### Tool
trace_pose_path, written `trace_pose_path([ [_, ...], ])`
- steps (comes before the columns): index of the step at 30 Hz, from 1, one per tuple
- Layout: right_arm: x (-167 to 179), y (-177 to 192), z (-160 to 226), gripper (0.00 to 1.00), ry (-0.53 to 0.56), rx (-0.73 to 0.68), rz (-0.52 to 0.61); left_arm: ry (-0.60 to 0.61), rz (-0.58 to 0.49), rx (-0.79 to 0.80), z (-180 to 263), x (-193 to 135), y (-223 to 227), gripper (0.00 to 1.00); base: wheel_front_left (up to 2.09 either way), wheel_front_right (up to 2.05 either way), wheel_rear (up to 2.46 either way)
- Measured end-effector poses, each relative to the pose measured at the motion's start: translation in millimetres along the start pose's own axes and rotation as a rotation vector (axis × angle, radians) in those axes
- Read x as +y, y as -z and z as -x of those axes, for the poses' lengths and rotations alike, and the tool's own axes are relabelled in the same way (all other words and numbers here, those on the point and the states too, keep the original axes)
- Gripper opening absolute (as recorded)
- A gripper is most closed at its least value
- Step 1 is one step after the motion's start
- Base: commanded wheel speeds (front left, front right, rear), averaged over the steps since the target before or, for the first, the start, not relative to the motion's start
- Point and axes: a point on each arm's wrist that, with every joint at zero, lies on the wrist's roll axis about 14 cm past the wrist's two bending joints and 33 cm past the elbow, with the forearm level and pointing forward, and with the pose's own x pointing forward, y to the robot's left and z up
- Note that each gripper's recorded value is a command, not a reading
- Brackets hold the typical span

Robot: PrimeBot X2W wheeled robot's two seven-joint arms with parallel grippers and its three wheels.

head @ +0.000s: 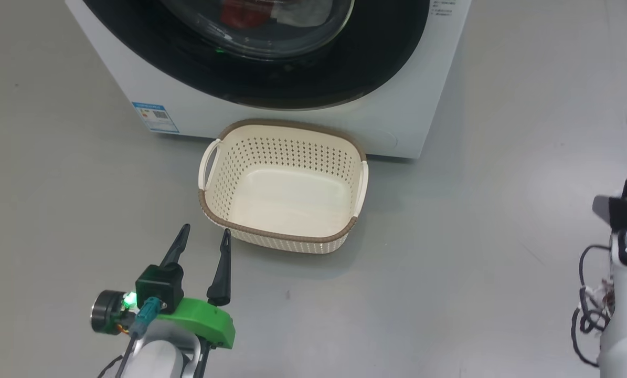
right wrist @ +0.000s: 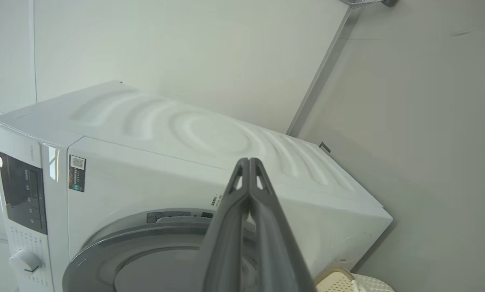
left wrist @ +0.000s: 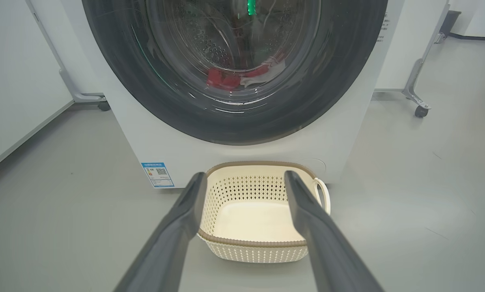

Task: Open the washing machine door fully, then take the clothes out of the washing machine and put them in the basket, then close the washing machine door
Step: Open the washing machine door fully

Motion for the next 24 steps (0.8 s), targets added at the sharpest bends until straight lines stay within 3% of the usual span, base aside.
trace_pose_path([
  [9,41.1,14.3,-63.2,0.0,-0.077,0.119,-0.039,-0.037,-0.005,0.023,-11.2,13.4,6.2,1.0,0.0,0.0,0.0],
  [17,60.3,40.4,-103.5,0.0,-0.118,0.262,0.067,-0.062,-0.009,0.048,-18.3,22.0,14.2,1.0,0.0,0.0,0.0],
  [24,77.5,77.2,-128.4,0.0,-0.165,0.392,0.011,-0.08,-0.006,0.072,-24.0,28.3,21.9,1.0,0.0,0.0,0.0],
])
